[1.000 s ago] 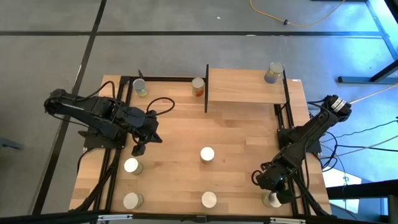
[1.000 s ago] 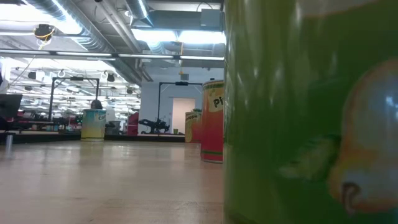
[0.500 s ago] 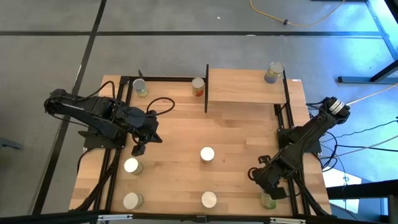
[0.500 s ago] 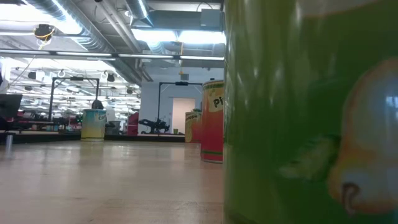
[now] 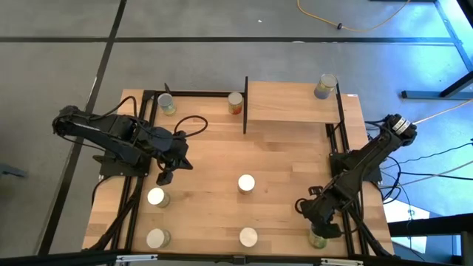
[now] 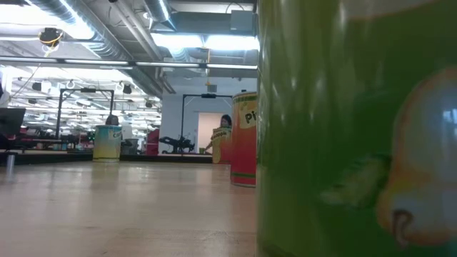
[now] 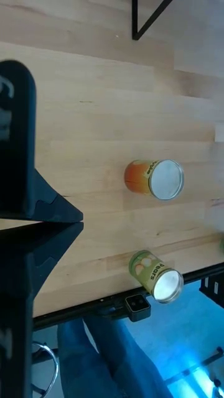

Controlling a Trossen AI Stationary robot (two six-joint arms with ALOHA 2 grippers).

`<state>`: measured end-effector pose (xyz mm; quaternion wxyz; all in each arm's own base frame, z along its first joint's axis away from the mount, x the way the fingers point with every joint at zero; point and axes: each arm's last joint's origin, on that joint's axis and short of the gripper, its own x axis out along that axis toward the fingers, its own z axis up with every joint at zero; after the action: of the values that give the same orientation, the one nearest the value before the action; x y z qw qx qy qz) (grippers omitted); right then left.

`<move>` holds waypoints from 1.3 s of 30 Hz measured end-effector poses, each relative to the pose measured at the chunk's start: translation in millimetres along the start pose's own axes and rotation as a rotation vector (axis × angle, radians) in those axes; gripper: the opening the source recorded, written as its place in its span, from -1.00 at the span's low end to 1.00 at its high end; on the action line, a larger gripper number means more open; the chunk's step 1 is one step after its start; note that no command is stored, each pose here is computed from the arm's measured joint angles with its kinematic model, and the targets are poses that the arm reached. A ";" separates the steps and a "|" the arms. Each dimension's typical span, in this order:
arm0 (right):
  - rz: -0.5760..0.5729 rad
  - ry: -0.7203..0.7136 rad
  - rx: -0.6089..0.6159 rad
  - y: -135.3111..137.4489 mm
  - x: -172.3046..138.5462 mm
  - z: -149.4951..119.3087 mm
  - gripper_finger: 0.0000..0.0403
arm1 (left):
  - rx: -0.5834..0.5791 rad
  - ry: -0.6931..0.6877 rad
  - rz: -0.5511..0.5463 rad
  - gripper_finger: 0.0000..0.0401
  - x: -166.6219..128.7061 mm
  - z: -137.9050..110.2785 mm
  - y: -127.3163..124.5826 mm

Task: Pick and place cans onto a shelf
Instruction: Put the bottom canned oranges on the shelf

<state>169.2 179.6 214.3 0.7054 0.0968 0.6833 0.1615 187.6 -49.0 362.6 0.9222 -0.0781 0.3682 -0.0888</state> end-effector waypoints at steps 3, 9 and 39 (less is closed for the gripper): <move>0.005 -0.015 0.009 -2.3 -5.4 0.2 -1.00 | 0.000 0.000 0.000 -1.00 0.0 0.0 0.0; 0.007 -0.034 0.036 -8.9 -16.1 0.0 -1.00 | 0.000 0.000 0.000 -1.00 -0.1 0.0 0.0; -0.248 -0.108 0.035 -117.0 -83.4 25.1 -1.00 | 0.051 0.001 0.023 -1.00 -0.1 -0.4 1.0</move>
<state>204.2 43.0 251.5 0.7538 0.0326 0.6539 0.0556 187.3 -48.1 362.2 0.9247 -0.0504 0.3671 -0.0873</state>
